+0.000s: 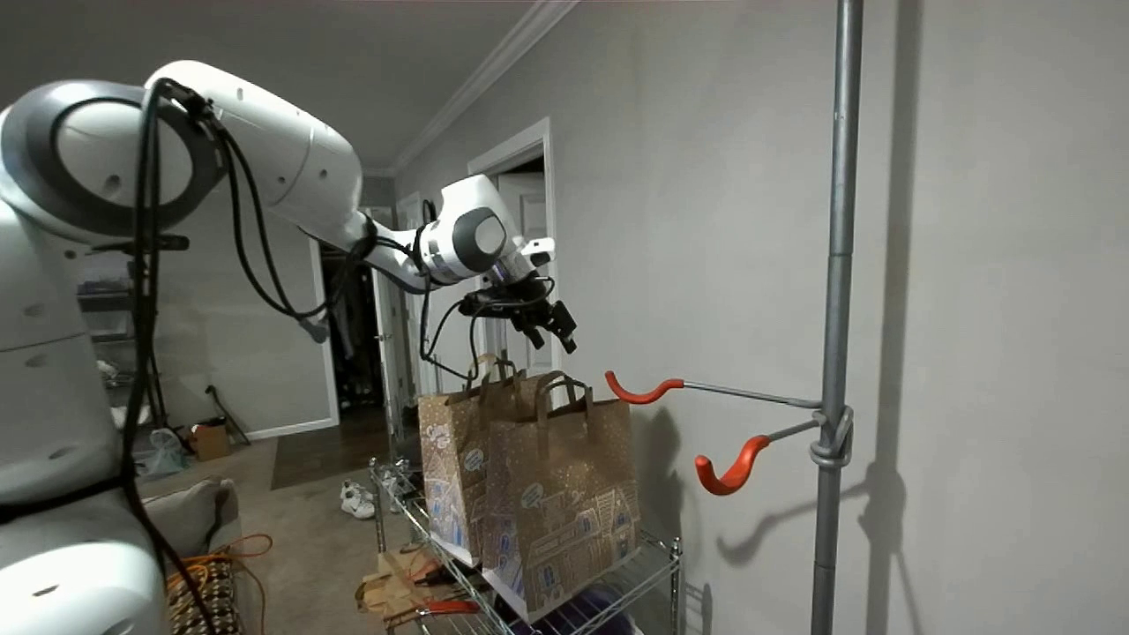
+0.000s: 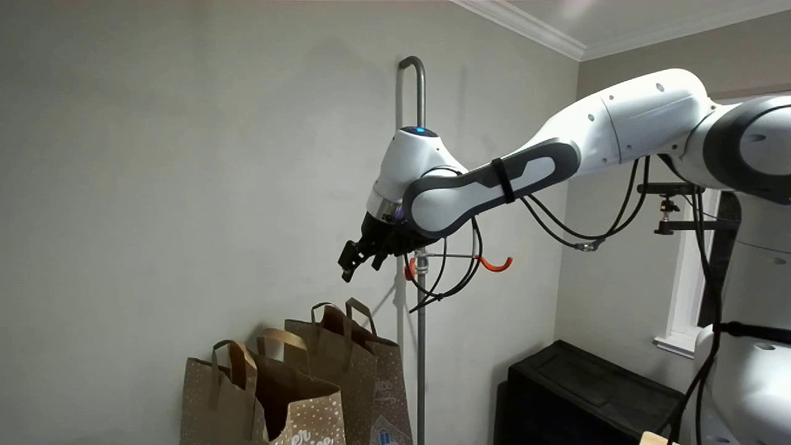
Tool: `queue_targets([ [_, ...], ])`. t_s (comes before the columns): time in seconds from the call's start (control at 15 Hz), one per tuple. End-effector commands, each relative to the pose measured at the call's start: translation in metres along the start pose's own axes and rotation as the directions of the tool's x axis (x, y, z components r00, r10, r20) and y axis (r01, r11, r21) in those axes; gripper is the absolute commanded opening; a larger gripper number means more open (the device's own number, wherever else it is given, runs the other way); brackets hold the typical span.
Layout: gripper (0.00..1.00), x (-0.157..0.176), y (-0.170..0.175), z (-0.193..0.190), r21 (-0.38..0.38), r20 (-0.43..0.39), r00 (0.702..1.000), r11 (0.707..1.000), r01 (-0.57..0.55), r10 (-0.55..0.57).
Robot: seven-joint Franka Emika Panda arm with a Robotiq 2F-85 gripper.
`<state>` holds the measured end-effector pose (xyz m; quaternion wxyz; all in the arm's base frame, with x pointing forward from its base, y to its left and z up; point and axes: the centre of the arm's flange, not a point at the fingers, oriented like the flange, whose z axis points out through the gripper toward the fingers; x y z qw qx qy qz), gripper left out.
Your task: Remove the paper bags from the stand and put them on the topmost shelf of the rack.
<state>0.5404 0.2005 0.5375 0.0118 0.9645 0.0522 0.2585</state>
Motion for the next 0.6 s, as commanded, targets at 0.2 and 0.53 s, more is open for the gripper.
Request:
queue_targets([
  [0.2,1.00,-0.006,0.021,-0.024,-0.021,-0.029,1.000,1.000,0.007,-0.008],
  [0.53,1.00,-0.011,0.027,-0.030,-0.028,-0.033,0.999,1.000,0.005,-0.006],
])
